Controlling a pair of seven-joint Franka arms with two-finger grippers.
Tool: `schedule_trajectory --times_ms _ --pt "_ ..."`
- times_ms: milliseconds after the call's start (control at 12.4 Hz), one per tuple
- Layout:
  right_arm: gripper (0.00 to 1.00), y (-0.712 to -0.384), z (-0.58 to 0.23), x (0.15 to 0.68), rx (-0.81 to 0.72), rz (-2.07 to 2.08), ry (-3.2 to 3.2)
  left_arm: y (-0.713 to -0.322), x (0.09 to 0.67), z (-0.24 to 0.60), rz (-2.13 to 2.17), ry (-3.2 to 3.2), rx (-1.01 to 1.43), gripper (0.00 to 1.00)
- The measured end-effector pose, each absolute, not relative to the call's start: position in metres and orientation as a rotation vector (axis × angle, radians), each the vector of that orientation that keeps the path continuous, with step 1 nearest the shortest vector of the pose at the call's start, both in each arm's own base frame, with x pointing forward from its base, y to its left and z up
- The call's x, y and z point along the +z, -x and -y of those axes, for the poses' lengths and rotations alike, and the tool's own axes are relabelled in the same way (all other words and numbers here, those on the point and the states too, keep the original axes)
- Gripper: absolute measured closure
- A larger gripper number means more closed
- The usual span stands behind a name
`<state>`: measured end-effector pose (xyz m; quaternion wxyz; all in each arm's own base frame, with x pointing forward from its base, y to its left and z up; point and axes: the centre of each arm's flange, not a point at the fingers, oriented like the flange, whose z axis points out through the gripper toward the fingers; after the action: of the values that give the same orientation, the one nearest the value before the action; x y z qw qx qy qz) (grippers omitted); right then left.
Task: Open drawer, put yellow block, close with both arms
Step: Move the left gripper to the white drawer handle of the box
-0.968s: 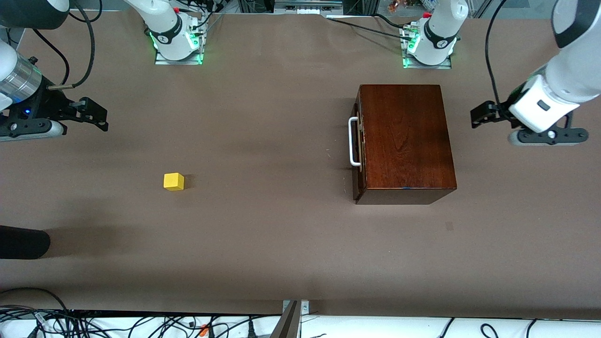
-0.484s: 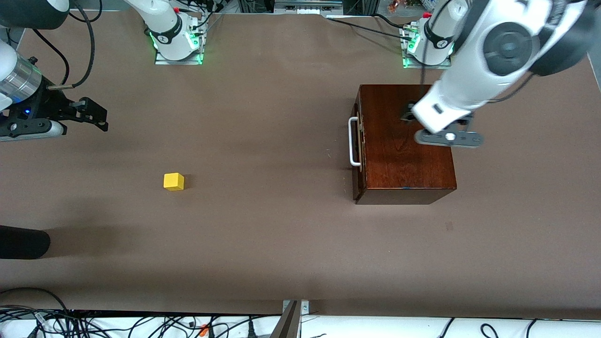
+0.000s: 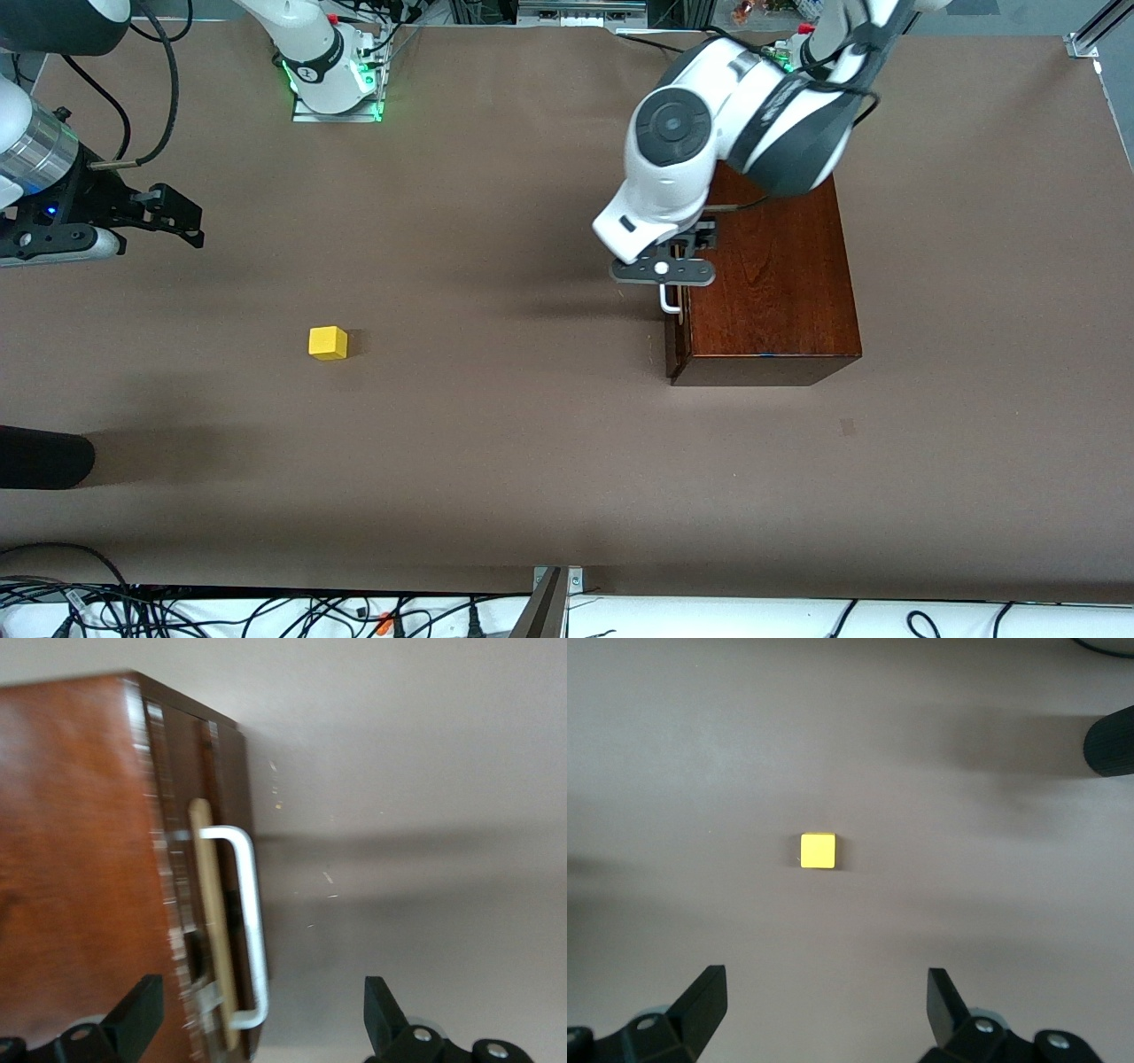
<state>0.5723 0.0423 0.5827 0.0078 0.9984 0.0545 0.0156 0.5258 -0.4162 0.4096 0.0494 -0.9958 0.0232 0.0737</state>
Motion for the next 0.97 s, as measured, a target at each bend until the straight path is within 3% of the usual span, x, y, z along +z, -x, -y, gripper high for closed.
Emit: schedule_trajectory --times_ms 403,968 --pt "0.00 -0.572 -0.042 0.583 0.049 -0.170 -3.121 -0.522 0.344 0.438 -0.118 2.935 0.209 0.00" --pt "0.00 -0.572 -0.042 0.583 0.049 -0.170 -3.121 -0.520 0.311 0.437 -0.132 2.908 0.234 0.00"
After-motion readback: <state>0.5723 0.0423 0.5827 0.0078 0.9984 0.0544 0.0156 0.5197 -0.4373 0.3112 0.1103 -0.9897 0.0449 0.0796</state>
